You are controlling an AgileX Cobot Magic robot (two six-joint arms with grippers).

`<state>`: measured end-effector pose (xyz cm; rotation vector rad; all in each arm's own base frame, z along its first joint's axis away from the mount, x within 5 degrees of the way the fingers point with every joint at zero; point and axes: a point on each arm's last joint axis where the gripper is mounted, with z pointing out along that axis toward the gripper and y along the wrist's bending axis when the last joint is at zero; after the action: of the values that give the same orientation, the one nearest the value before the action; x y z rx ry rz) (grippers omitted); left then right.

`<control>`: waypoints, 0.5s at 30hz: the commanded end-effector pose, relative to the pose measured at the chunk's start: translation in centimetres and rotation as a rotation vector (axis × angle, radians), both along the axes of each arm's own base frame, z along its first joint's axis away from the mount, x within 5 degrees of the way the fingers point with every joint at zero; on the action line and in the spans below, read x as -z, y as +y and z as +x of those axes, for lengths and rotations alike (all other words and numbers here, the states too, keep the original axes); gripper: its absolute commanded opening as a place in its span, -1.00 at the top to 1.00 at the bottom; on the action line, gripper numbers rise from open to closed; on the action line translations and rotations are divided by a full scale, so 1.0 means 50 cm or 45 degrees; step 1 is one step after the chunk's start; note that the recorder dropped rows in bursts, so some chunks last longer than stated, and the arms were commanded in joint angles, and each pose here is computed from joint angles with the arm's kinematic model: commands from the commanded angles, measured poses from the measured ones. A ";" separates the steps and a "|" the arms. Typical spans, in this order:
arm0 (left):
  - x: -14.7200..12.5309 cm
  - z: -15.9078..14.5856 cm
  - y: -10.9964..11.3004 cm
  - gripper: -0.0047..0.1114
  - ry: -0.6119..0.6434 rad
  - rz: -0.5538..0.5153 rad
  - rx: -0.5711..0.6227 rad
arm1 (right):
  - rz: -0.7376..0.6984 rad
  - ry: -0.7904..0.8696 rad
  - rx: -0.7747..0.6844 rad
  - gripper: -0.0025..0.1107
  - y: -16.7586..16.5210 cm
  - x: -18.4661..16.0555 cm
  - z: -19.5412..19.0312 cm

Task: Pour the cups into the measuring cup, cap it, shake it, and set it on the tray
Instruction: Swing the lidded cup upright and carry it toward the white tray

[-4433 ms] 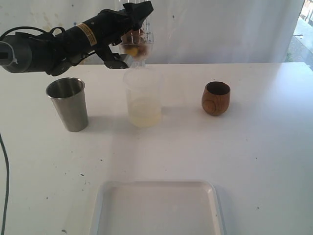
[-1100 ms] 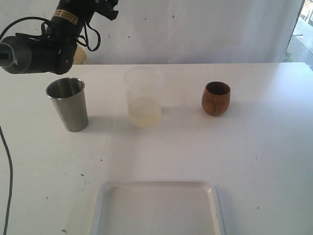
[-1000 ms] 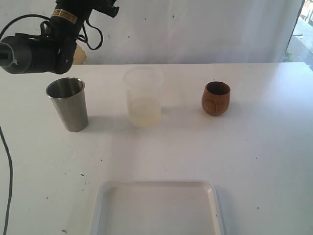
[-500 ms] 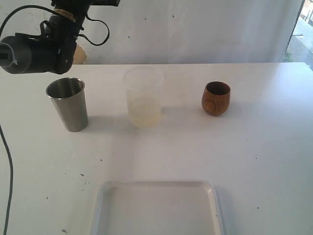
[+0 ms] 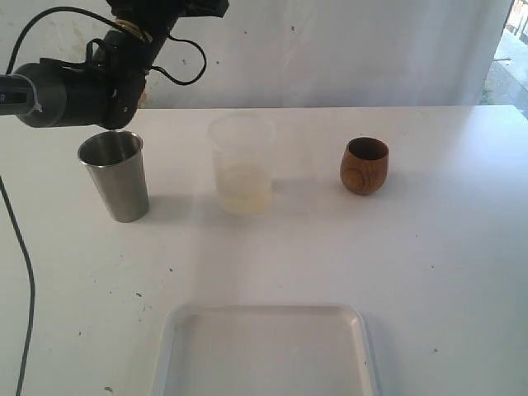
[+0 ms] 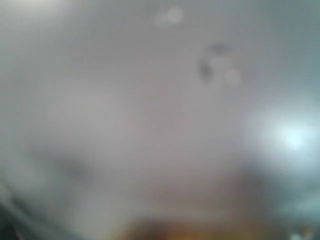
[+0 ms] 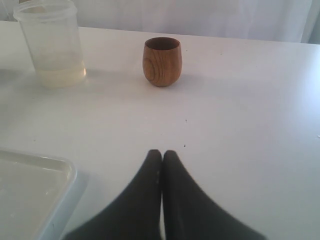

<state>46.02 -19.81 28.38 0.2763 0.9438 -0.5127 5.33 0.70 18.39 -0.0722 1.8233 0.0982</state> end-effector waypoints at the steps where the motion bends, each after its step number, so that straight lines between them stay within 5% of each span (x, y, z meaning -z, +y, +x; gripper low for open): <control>1: -0.025 -0.031 -0.040 0.92 -0.057 -0.073 0.154 | -0.006 0.000 0.007 0.96 -0.001 0.003 0.000; 7: -0.012 -0.065 -0.107 0.92 0.150 0.063 0.246 | -0.006 0.000 0.007 0.96 -0.001 0.003 0.000; 12: -0.026 -0.107 -0.101 0.92 0.255 0.221 0.249 | -0.006 0.000 0.007 0.96 -0.001 0.003 0.000; 15: -0.043 -0.139 -0.085 0.92 0.298 0.188 0.283 | -0.006 0.000 0.007 0.96 -0.001 0.003 0.000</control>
<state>40.75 -25.03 28.01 0.4931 1.2287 -0.6464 5.33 0.70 18.39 -0.0722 1.8233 0.0982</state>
